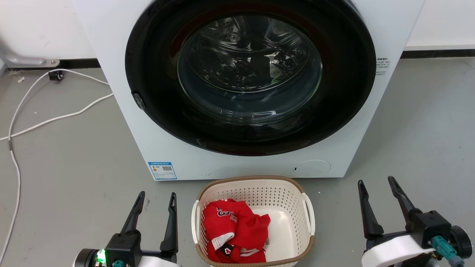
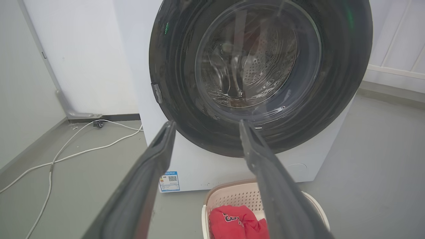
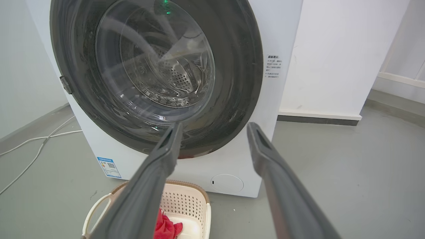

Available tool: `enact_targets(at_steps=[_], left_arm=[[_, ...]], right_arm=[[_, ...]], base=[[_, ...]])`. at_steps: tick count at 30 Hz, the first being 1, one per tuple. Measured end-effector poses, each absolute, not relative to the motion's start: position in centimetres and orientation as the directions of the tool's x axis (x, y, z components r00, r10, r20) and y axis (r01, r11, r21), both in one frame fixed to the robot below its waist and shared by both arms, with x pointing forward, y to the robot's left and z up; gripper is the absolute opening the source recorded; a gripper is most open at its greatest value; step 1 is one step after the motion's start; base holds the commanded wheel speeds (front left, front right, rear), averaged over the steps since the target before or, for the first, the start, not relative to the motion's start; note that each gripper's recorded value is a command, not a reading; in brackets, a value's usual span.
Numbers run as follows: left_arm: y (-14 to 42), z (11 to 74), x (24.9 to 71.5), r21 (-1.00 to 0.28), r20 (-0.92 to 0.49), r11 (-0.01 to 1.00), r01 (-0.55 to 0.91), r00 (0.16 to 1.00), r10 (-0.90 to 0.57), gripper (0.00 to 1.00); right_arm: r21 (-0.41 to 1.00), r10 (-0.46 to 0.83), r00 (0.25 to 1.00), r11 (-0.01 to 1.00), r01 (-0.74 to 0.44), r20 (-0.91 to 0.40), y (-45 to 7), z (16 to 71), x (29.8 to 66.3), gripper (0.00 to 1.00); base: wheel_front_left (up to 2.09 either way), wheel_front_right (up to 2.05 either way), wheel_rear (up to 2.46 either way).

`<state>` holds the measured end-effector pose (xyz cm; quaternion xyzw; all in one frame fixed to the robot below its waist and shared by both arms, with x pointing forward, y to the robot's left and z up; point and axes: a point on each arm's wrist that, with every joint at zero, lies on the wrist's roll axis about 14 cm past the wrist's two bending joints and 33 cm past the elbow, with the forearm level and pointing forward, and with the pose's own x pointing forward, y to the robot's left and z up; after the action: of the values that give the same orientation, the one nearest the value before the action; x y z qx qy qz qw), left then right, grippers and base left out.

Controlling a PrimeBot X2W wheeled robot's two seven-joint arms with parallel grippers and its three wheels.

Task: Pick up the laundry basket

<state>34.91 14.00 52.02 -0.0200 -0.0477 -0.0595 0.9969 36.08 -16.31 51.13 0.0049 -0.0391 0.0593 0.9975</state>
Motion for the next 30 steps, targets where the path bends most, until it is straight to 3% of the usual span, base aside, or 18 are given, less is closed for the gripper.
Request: enact_targets(at_steps=[30], left_arm=[[14.0, 50.8, 34.5, 0.036, 0.086, 0.989, 0.145, 0.985, -0.148, 1.00]], right_arm=[[-0.083, 0.131, 0.988, 0.989, -0.125, 0.078, -16.3, 50.7, 36.0, 1.00]], base=[[0.00, 0.00, 0.00]])
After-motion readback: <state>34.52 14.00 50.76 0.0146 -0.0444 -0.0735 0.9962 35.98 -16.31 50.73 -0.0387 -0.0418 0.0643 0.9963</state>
